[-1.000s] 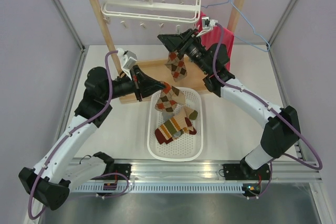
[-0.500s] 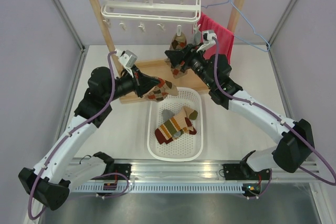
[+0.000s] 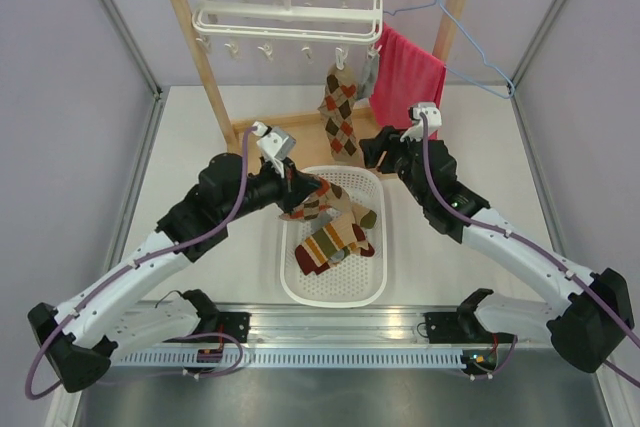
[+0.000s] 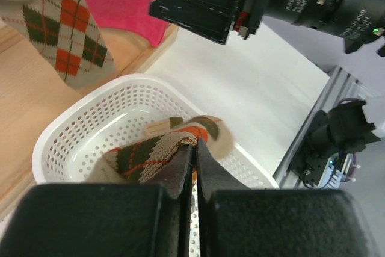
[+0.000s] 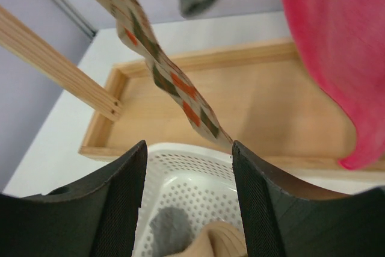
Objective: Remove the socks clipped to the hanger
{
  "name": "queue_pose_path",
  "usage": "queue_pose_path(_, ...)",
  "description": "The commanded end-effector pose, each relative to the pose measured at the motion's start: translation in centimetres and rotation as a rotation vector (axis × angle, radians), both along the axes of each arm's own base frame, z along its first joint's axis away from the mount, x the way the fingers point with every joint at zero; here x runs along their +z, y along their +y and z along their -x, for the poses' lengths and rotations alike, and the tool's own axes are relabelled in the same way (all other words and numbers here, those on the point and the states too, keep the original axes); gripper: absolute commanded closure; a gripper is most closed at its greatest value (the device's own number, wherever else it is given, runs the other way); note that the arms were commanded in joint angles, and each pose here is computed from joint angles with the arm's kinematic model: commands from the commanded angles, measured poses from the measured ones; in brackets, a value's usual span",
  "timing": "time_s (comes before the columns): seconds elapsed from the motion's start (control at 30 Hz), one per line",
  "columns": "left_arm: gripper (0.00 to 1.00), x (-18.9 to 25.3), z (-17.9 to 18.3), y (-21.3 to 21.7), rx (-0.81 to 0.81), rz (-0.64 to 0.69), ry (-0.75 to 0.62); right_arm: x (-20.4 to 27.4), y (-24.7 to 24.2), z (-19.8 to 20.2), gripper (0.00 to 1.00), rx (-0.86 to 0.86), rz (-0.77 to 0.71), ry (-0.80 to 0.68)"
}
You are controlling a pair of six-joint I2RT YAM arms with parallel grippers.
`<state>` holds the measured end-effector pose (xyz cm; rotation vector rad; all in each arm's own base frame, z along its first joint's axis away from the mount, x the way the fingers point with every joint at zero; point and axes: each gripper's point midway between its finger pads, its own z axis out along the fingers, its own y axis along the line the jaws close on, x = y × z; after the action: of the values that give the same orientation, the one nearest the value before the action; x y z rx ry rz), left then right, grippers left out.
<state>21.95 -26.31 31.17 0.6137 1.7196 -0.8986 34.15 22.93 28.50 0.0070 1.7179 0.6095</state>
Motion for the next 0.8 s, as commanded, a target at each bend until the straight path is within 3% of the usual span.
queue_pose_path(0.0,0.98,-0.9,-1.7,0.5,0.121,-0.066,-0.010,-1.8,-3.3,0.2,0.37,-0.111,0.022,0.037)
queue_pose_path(0.33,0.98,-8.8,-1.3,-1.8,0.199,-0.108,0.122,-5.3,-7.7,1.7,0.36,-0.202,0.056,0.095)
queue_pose_path(0.6,0.95,-10.5,-1.8,-2.2,0.211,-0.131,0.150,-7.5,-9.8,3.3,0.33,-0.253,0.010,0.130)
queue_pose_path(0.67,0.50,-11.3,-1.8,-2.4,0.212,-0.157,0.173,-8.2,-10.0,3.5,0.33,-0.261,-0.001,0.144)
queue_pose_path(0.7,0.01,-11.5,-1.9,-2.3,0.218,-0.163,0.181,-9.0,-10.2,3.7,0.33,-0.263,0.004,0.159)
queue_pose_path(0.77,0.00,-12.3,-2.0,-1.8,0.251,-0.184,0.206,-9.6,-10.2,3.9,0.33,-0.264,0.005,0.169)
